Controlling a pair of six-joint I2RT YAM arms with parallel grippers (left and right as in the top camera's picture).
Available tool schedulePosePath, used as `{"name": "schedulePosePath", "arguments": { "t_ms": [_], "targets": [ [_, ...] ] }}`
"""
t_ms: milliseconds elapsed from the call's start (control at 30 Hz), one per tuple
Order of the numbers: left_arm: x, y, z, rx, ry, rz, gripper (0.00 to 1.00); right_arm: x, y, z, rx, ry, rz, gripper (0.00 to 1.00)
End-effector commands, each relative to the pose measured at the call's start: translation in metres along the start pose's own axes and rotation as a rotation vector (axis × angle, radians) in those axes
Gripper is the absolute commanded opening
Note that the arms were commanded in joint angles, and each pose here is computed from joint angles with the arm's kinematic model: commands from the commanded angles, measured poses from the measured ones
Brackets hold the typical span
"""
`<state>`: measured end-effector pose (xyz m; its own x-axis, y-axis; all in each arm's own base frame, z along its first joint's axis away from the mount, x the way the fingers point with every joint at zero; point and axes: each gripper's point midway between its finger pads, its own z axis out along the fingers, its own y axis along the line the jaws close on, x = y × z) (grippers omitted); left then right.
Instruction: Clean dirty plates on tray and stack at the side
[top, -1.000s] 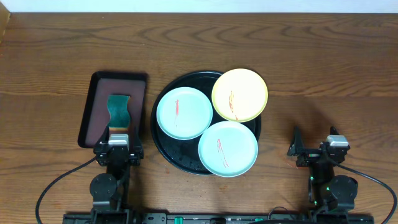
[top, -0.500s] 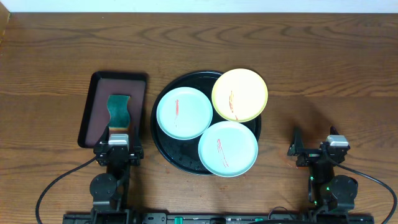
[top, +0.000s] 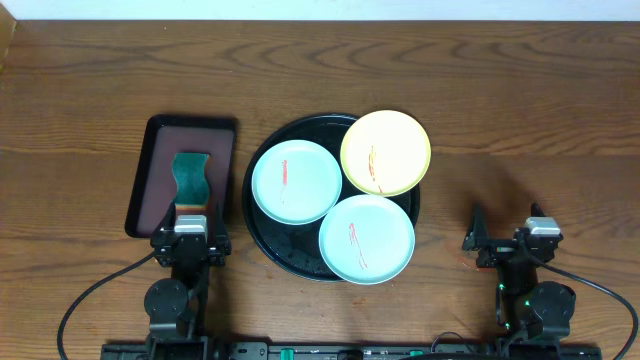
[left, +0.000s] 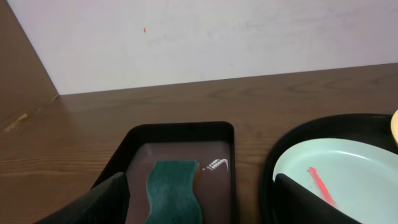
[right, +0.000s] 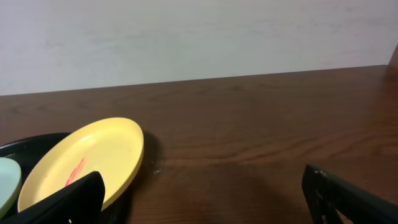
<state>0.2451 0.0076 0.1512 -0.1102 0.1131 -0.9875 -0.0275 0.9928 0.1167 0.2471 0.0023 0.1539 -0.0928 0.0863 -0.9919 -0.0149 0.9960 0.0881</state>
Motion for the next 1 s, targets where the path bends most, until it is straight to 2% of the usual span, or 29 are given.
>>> {"name": "schedulePosePath", "arguments": {
  "t_ms": [0, 967],
  "targets": [
    [0.0159, 0.0000, 0.0002, -0.006, 0.054, 0.011, 0.74, 0.0025, 0.0005, 0.0004, 0.001, 0.006, -0.012, 0.99],
    [0.0107, 0.0005, 0.0005, -0.008, 0.034, 0.010, 0.73, 0.0025, -0.0042, 0.0004, 0.028, 0.006, -0.013, 0.99]
  ]
}}
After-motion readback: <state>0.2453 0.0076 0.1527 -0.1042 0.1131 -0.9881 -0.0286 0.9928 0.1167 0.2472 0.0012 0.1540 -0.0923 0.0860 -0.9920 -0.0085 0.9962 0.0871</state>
